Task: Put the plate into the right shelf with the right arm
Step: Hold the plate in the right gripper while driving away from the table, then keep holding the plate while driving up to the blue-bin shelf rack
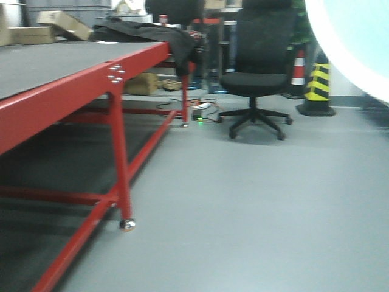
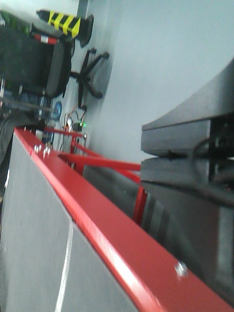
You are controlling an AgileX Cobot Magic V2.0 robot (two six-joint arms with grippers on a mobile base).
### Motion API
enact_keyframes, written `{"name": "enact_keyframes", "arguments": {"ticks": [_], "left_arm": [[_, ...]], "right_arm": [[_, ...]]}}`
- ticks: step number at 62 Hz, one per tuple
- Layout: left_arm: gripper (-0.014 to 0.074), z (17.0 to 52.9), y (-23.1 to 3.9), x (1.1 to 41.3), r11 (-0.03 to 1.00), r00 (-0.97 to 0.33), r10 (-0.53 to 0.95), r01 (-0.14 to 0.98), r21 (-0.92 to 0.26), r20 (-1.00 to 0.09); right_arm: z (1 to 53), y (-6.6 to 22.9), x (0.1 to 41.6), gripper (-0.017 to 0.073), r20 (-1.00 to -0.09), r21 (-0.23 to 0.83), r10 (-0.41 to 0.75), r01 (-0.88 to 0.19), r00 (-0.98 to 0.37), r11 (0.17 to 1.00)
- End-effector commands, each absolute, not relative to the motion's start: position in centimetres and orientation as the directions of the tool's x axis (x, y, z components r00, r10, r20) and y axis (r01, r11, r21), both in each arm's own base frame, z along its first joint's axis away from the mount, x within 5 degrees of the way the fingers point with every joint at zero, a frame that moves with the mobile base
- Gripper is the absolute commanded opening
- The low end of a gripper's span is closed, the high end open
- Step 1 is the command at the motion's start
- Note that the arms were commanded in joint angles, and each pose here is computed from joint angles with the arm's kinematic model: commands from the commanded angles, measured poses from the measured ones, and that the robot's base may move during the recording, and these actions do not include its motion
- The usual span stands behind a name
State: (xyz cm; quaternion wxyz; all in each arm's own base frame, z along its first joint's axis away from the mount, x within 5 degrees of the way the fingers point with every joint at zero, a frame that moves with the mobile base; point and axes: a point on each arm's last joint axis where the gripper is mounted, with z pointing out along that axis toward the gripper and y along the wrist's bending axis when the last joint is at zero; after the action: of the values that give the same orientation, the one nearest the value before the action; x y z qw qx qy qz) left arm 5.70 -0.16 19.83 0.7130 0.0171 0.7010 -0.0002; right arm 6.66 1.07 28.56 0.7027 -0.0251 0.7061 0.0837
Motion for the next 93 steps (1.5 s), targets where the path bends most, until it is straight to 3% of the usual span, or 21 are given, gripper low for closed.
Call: {"name": "enact_keyframes", "arguments": {"ticks": [1, 93], "left_arm": [[-0.0128, 20.35, -0.06, 5.62, 1.0, 0.106, 0.007, 0.013, 0.008, -0.994], [-0.0128, 20.35, -0.06, 5.62, 1.0, 0.106, 0.007, 0.013, 0.008, -0.994]], "right_arm": [[30.32, 0.94, 6.55, 0.0055, -0.99, 0.078, 0.094, -0.148, 0.101, 0.986], [30.32, 0.94, 6.55, 0.0055, -0.99, 0.078, 0.094, -0.148, 0.101, 0.986]]}}
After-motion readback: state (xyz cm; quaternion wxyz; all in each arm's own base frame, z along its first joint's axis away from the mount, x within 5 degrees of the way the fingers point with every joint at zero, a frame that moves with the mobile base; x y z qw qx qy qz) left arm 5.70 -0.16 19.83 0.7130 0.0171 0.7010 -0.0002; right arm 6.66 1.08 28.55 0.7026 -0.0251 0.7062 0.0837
